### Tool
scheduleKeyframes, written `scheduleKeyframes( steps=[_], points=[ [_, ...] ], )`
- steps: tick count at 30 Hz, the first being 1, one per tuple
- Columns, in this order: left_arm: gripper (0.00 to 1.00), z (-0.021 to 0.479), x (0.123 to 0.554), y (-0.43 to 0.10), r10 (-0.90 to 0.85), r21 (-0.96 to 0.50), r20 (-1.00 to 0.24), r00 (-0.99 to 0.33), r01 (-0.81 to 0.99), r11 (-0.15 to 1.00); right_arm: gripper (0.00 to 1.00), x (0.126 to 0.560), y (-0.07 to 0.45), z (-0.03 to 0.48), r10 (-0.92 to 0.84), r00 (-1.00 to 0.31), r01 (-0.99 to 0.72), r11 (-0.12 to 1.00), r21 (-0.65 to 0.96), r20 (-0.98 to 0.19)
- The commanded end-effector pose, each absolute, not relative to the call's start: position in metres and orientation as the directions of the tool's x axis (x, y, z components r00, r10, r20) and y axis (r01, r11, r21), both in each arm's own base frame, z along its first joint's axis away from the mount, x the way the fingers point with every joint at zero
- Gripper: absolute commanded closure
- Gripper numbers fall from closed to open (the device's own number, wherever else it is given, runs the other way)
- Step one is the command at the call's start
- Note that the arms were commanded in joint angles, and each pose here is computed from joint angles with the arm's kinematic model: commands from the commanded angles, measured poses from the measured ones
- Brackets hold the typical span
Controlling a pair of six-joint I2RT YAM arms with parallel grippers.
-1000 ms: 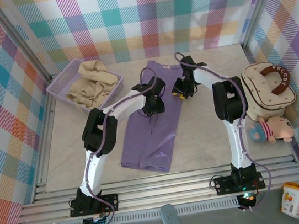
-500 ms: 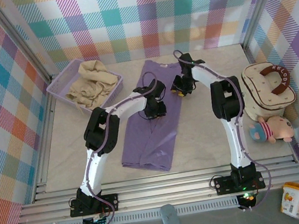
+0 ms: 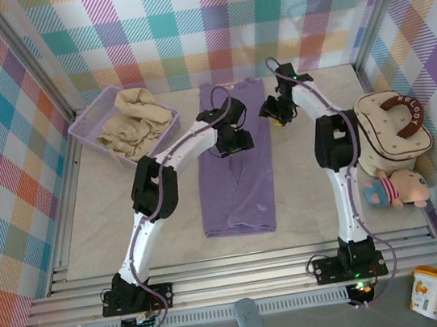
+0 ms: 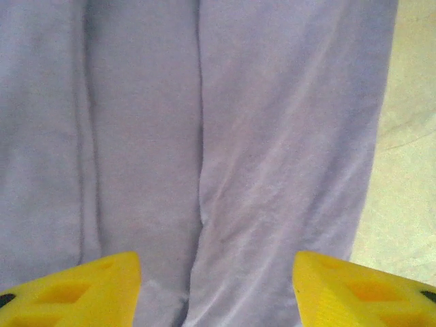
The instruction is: Fold and stack the mixed laundry pile
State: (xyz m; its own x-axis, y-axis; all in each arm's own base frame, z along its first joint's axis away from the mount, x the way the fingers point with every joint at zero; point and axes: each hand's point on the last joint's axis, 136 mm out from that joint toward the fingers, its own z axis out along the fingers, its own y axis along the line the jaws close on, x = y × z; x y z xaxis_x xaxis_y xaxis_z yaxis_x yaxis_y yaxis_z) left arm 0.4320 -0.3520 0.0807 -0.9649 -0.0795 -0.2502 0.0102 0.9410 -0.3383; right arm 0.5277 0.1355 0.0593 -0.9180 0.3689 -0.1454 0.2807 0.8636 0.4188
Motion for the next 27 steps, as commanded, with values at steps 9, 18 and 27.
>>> scheduleKeyframes(
  steps=[9,18,27],
  points=[
    [0.5,0.093,0.35,-0.277,-0.17,-0.307,-0.136,-0.976,-0.122,0.944,0.53,0.351,0.176,0.091,0.141,-0.988,0.102,0.895,0.433,-0.059],
    [0.83,0.059,0.283,-0.272,-0.157,-0.23,-0.075,-0.985,-0.136,0.964,0.6,0.246,0.215,0.042,0.001,-0.994,0.044,0.916,0.399,0.108],
    [0.86,0.009,0.26,-0.25,-0.105,-0.079,-0.007,-0.994,-0.105,0.991,0.6,0.193,0.172,0.002,0.116,-0.971,0.157,0.969,0.192,0.208]
  ],
)
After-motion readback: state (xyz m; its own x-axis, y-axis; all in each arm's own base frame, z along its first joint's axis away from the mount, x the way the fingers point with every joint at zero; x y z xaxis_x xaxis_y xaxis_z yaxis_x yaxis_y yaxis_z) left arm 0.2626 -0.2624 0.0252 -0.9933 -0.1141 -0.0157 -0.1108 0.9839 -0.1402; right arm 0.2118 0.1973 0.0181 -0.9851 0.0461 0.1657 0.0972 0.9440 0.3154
